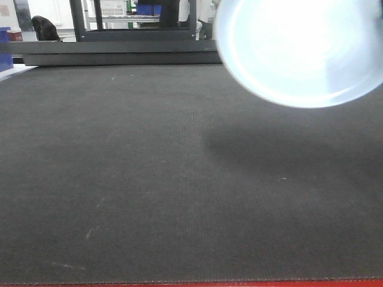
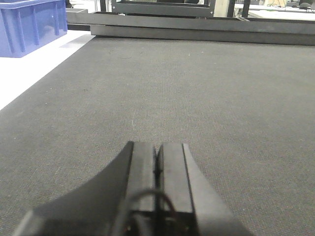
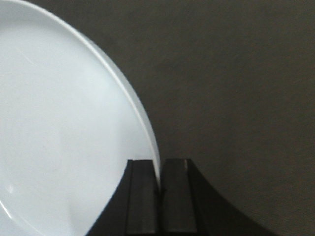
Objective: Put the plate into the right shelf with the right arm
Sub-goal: 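Grip the plate rim with the right gripper and lift it upright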
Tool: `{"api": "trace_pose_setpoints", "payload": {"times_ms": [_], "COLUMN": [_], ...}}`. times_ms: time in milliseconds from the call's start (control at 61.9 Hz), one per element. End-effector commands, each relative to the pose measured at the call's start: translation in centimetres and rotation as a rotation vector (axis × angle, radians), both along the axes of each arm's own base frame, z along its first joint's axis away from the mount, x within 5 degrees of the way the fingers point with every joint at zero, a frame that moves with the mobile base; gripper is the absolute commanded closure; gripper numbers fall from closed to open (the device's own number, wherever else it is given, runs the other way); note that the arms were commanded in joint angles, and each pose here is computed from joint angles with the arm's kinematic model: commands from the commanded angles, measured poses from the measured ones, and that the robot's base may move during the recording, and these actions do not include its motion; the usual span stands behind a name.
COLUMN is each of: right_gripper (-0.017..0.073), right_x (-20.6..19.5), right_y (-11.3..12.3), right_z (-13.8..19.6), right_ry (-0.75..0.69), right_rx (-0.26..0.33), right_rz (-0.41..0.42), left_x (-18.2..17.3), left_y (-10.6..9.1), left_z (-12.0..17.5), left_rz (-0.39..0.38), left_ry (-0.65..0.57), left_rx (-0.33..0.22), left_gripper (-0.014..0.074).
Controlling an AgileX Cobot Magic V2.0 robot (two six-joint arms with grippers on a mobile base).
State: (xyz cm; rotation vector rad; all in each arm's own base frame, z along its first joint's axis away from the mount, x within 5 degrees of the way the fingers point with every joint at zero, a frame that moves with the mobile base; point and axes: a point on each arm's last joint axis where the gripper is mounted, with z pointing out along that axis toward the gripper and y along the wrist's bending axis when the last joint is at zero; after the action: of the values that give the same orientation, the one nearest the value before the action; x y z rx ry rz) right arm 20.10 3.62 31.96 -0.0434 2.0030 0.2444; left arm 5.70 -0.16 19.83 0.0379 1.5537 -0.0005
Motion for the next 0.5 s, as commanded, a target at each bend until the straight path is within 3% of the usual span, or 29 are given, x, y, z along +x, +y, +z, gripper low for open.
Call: {"api": "trace_pose_setpoints", "payload": {"times_ms": [0, 113, 485], "right_gripper": [0.0505, 0.0505, 0.0505], "right_x": [-1.4, -3.6, -10.7], "right_y": [-1.4, -2.2, -2.8], "right_z": [2.4, 2.4, 1.9], "right_ry": [-0.231, -0.309, -0.506], "right_rx": [0.014, 0.012, 0.011], "right_rz": [-0.075, -0.11, -0.11], "left_x": [-0.1, -0.1, -0.1], "left_y": [0.1, 0.1, 0.1], "left_z": [0.5, 0.5, 0.5], "left_rz": [0.009, 0.009, 0.009], "left_ry": [-0.089, -0.089, -0.089], "left_rx": [-0.018, -0.018, -0.018], "left_gripper": [0.0722, 0.0722, 0.0722]}}
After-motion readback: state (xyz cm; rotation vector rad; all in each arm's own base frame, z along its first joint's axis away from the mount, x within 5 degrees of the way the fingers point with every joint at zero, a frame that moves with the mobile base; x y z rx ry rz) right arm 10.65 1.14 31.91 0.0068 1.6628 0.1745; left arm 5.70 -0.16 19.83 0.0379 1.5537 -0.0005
